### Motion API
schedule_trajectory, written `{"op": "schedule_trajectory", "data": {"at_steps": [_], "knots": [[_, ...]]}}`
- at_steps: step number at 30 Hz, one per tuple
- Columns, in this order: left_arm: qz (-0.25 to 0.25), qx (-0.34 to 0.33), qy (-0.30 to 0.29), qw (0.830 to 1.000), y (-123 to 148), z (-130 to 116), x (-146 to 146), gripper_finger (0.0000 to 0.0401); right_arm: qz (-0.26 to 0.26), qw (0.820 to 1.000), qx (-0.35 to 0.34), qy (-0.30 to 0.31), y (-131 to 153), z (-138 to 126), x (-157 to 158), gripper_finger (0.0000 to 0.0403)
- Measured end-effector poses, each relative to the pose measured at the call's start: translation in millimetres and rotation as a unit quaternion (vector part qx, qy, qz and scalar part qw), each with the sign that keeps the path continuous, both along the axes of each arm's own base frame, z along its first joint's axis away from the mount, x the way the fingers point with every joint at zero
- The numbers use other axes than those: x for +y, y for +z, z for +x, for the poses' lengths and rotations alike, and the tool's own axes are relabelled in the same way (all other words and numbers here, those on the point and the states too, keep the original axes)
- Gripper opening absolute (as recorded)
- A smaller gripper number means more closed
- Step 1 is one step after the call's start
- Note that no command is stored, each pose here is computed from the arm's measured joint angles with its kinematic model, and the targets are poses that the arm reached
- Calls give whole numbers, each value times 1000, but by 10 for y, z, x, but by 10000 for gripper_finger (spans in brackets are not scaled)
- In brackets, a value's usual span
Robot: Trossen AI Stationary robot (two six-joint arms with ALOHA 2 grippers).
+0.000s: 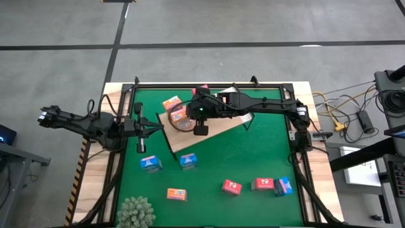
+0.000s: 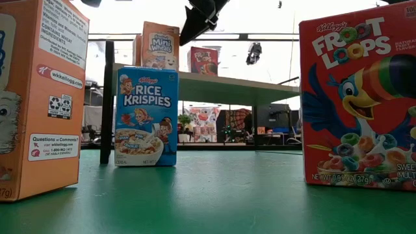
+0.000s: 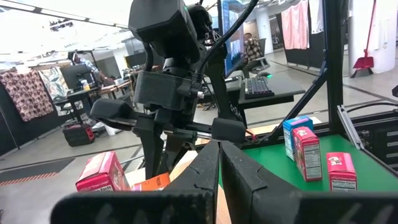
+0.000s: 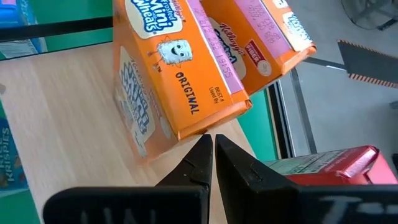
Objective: Stack cereal on shelf
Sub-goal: Put the right orange cereal box on the shelf aligned with the other orange cereal box
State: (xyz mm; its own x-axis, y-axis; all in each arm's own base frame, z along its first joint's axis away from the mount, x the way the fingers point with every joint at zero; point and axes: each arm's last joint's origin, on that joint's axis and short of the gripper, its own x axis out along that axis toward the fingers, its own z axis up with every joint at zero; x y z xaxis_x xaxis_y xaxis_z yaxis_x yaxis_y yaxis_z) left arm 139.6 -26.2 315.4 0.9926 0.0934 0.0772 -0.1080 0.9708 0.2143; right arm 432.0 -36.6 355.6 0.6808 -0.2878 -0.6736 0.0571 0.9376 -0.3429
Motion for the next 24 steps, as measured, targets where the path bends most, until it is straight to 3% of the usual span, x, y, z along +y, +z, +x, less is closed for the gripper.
{"op": "schedule_trajectory", "data": {"at_steps": [5, 10, 17, 24], "knots": [[0, 0, 0, 1000, -1, 0, 0, 0, -23, 1000, 5, -15, 106, -70, 76, 9], [1, 2, 0, 1000, -4, 0, 0, 0, -6, 1000, 18, -18, 188, -151, 204, 9], [1, 5, 0, 1000, -9, 1, 0, 0, 1, 999, 34, -19, 46, -113, 271, 9], [1, 4, 0, 1000, -8, 0, 0, 0, -44, 999, 4, -29, -1, -28, 245, 9]]}}
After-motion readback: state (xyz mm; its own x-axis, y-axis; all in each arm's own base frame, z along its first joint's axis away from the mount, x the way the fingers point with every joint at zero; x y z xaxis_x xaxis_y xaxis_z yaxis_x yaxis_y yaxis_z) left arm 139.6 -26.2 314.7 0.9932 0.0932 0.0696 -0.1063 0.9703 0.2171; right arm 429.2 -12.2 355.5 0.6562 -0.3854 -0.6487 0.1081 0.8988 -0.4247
